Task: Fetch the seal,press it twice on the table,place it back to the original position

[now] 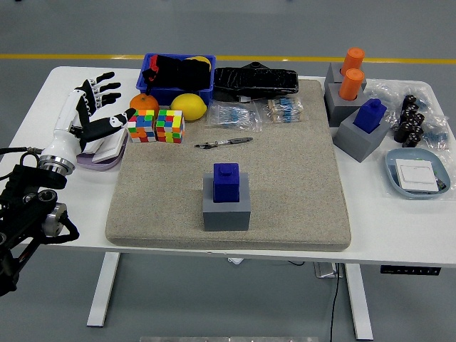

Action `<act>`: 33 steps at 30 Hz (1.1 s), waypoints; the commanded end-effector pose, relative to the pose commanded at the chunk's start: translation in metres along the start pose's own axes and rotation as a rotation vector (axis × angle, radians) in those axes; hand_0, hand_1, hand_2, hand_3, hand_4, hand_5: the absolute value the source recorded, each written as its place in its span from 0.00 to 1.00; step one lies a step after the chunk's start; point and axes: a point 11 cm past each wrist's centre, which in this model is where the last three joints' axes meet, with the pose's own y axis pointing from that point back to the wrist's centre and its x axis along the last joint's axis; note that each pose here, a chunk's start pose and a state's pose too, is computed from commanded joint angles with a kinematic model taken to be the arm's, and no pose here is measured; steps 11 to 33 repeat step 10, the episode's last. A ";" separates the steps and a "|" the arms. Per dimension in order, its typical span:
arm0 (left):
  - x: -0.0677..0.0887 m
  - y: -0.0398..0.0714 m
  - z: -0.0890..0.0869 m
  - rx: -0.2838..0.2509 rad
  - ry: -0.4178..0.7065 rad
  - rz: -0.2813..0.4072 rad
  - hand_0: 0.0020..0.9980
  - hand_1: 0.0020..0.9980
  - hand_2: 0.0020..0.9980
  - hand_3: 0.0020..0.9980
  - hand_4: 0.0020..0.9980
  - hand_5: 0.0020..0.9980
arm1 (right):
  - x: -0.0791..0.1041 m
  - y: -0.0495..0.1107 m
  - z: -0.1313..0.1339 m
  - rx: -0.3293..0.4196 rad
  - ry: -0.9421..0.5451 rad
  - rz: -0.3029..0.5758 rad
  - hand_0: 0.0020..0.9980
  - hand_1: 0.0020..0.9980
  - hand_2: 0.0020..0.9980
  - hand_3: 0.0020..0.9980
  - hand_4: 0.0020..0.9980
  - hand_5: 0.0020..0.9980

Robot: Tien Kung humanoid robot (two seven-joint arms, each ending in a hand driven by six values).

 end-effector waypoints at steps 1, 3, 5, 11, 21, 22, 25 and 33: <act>0.000 0.000 0.000 -0.001 0.001 0.001 0.74 0.70 0.76 0.82 0.86 0.00 | 0.000 0.000 0.000 0.000 0.000 0.000 0.79 0.70 0.67 0.64 0.79 0.45; 0.001 0.000 0.001 -0.002 0.001 0.003 0.74 0.70 0.76 0.82 0.86 0.00 | 0.000 0.000 0.000 0.000 0.000 0.000 0.79 0.70 0.67 0.64 0.79 0.45; 0.001 0.000 0.001 -0.002 0.001 0.003 0.74 0.70 0.76 0.82 0.86 0.00 | 0.001 0.000 0.000 -0.001 0.000 0.002 0.79 0.70 0.67 0.64 0.79 0.45; 0.000 -0.001 0.002 -0.003 0.001 0.001 0.74 0.70 0.75 0.82 0.86 0.00 | 0.000 0.000 -0.001 0.001 -0.001 0.000 0.79 0.70 0.67 0.64 0.79 0.46; 0.000 -0.001 0.002 -0.003 0.001 0.001 0.74 0.70 0.75 0.82 0.86 0.00 | 0.000 0.000 -0.001 0.001 -0.001 0.000 0.79 0.70 0.67 0.64 0.79 0.46; 0.000 -0.001 0.002 -0.003 0.001 0.001 0.74 0.70 0.75 0.82 0.86 0.00 | 0.000 0.000 -0.001 0.001 -0.001 0.000 0.79 0.70 0.67 0.64 0.79 0.46; 0.000 -0.001 0.002 -0.003 0.001 0.001 0.74 0.70 0.75 0.82 0.86 0.00 | 0.000 0.000 -0.001 0.001 -0.001 0.000 0.79 0.70 0.67 0.64 0.79 0.46; 0.000 -0.001 0.002 -0.003 0.001 0.001 0.74 0.70 0.75 0.82 0.86 0.00 | 0.000 0.000 -0.001 0.001 -0.001 0.000 0.79 0.70 0.67 0.64 0.79 0.46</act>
